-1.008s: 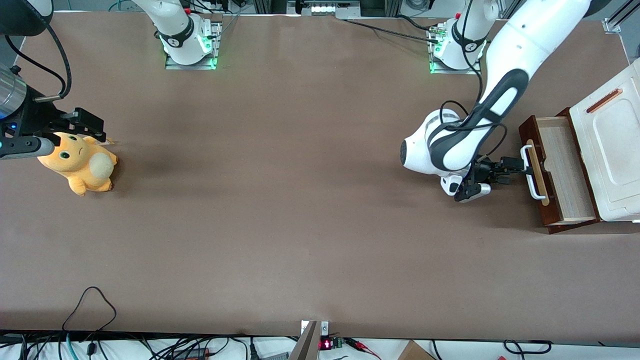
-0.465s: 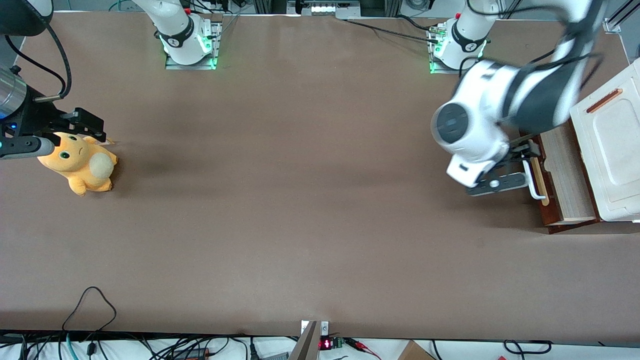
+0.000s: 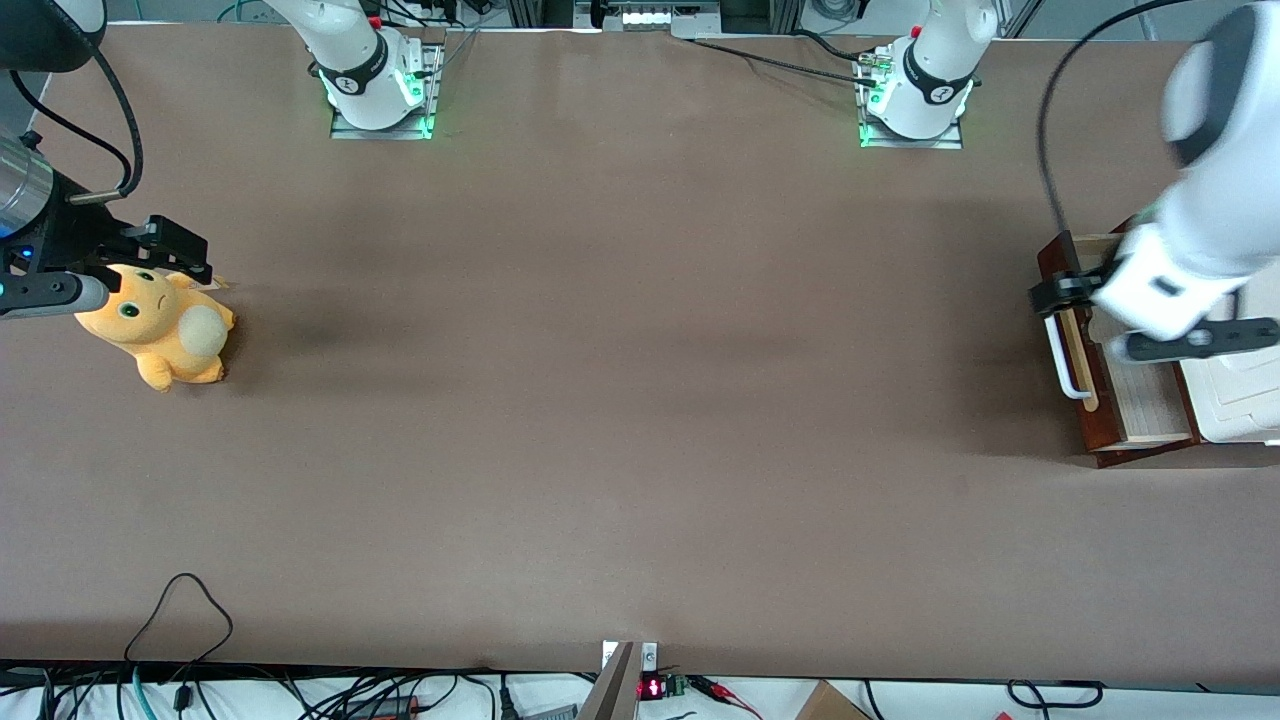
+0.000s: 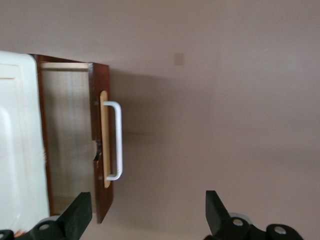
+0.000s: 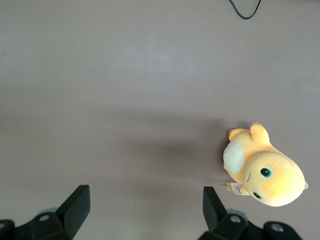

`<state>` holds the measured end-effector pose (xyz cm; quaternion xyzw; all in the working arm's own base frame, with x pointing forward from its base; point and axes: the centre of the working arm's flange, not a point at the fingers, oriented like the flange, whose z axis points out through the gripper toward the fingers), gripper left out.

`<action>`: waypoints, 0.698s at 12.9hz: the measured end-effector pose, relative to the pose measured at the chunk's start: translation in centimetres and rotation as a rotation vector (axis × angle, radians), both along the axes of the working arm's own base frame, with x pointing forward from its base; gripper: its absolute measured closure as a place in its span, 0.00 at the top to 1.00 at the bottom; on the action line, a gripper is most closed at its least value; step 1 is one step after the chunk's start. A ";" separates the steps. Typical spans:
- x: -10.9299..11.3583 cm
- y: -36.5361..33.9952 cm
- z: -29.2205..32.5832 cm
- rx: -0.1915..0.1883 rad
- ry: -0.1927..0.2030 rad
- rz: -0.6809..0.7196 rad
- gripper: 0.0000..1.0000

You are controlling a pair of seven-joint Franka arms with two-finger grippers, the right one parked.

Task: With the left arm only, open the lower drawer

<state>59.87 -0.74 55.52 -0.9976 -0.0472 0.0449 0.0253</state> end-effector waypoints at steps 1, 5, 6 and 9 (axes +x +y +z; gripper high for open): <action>-0.1 1.5 0.3 -0.035 -0.014 -0.007 1.00; -2.1 0.6 1.5 -0.050 -0.052 -0.037 1.00; -2.9 0.2 1.8 -0.048 -0.058 -0.044 1.00; -4.9 0.1 2.6 -0.044 -0.075 -0.044 1.00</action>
